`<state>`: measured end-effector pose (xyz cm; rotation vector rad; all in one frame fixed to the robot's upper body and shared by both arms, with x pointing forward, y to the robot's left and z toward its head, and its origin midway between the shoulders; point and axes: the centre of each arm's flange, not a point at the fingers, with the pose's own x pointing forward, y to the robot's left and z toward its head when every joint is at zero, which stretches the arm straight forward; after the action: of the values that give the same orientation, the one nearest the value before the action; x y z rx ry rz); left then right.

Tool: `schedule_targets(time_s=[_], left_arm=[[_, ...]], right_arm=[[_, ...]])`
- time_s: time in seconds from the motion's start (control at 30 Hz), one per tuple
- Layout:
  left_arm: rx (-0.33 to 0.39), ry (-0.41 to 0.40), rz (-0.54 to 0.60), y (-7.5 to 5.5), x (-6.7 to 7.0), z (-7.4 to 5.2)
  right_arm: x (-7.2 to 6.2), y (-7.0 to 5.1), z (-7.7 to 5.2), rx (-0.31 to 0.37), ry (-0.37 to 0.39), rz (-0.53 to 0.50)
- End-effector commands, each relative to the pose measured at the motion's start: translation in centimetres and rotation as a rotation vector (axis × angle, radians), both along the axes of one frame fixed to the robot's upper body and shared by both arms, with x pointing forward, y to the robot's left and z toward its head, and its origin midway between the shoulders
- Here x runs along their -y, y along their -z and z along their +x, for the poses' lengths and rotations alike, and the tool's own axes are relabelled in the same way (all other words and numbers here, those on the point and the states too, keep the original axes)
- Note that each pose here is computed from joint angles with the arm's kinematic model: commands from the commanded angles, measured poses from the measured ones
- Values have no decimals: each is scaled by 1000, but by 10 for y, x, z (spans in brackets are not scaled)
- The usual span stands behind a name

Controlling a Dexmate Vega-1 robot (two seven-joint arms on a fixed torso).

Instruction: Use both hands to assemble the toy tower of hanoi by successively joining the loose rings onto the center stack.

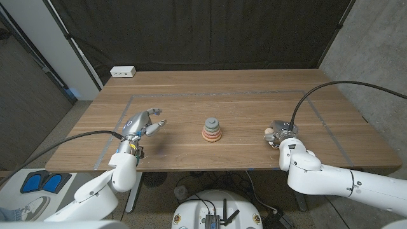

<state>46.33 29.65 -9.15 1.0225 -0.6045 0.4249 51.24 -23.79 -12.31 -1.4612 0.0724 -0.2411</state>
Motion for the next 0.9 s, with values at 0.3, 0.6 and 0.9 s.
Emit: schedule_targets(time_s=[0.3,0.6,0.9], left_arm=[[-1,-16,-13,3,-4,-5],[8,-31,-24,1,-7,-5],[6,-32,-17,-2,-8,-5]], right_arm=[[4,1,7,23,-55,58],[2,-3,5,67,-69,82],[0,-8,6,88,-72,79]])
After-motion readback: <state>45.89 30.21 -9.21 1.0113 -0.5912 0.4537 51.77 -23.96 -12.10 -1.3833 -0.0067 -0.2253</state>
